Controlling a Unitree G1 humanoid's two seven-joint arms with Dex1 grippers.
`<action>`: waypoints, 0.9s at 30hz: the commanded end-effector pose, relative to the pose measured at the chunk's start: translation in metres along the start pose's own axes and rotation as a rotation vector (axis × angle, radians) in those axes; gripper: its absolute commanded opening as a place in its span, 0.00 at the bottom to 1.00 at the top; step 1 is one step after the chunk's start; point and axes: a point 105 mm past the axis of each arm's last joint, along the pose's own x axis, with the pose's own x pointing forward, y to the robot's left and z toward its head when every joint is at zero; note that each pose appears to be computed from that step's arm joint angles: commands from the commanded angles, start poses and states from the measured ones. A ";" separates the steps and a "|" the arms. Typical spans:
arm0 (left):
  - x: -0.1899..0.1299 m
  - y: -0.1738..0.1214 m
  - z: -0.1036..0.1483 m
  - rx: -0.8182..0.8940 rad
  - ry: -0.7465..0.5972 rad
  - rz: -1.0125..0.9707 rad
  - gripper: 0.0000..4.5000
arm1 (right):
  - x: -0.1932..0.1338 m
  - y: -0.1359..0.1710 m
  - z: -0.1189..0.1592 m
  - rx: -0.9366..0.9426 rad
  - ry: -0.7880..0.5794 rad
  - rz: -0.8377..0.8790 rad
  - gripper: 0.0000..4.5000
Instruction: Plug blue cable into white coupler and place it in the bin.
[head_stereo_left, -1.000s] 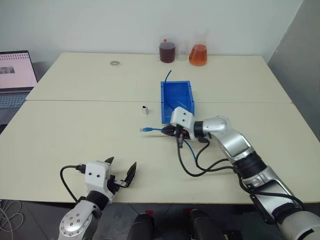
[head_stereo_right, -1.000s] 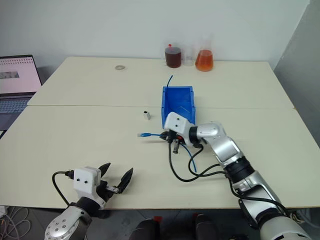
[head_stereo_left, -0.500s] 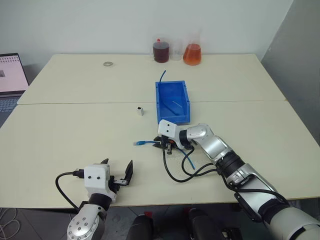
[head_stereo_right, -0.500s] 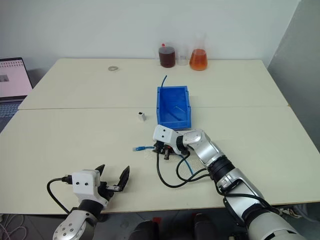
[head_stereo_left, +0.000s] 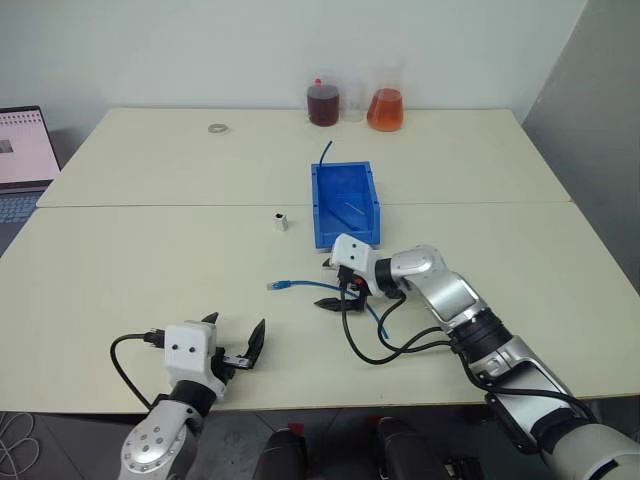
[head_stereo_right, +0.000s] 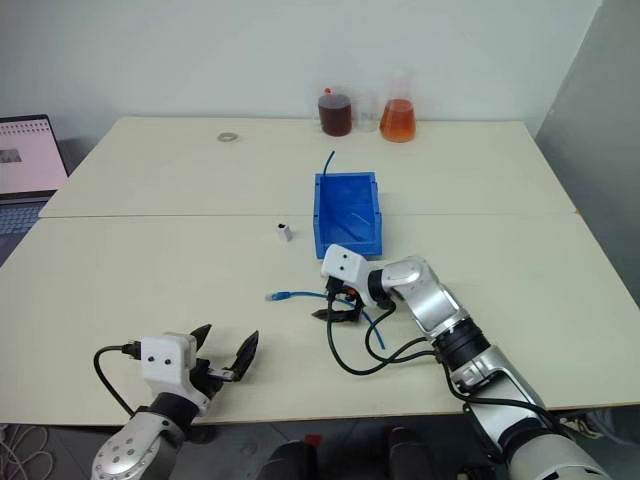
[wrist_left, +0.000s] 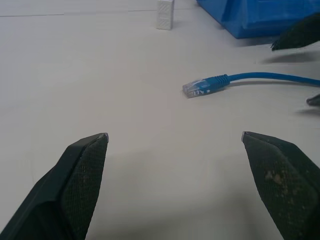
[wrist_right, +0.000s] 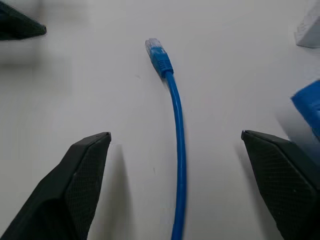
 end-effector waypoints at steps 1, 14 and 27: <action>0.010 0.042 0.034 0.093 -0.017 -0.098 1.00 | -0.047 0.000 0.030 0.017 -0.105 -0.015 0.99; 0.125 0.038 0.089 0.148 -0.101 -0.223 1.00 | -0.118 0.006 0.066 0.036 -0.254 -0.103 0.99; 0.172 0.019 0.074 0.086 -0.051 -0.181 1.00 | -0.133 0.004 0.064 0.081 -0.232 -0.260 0.99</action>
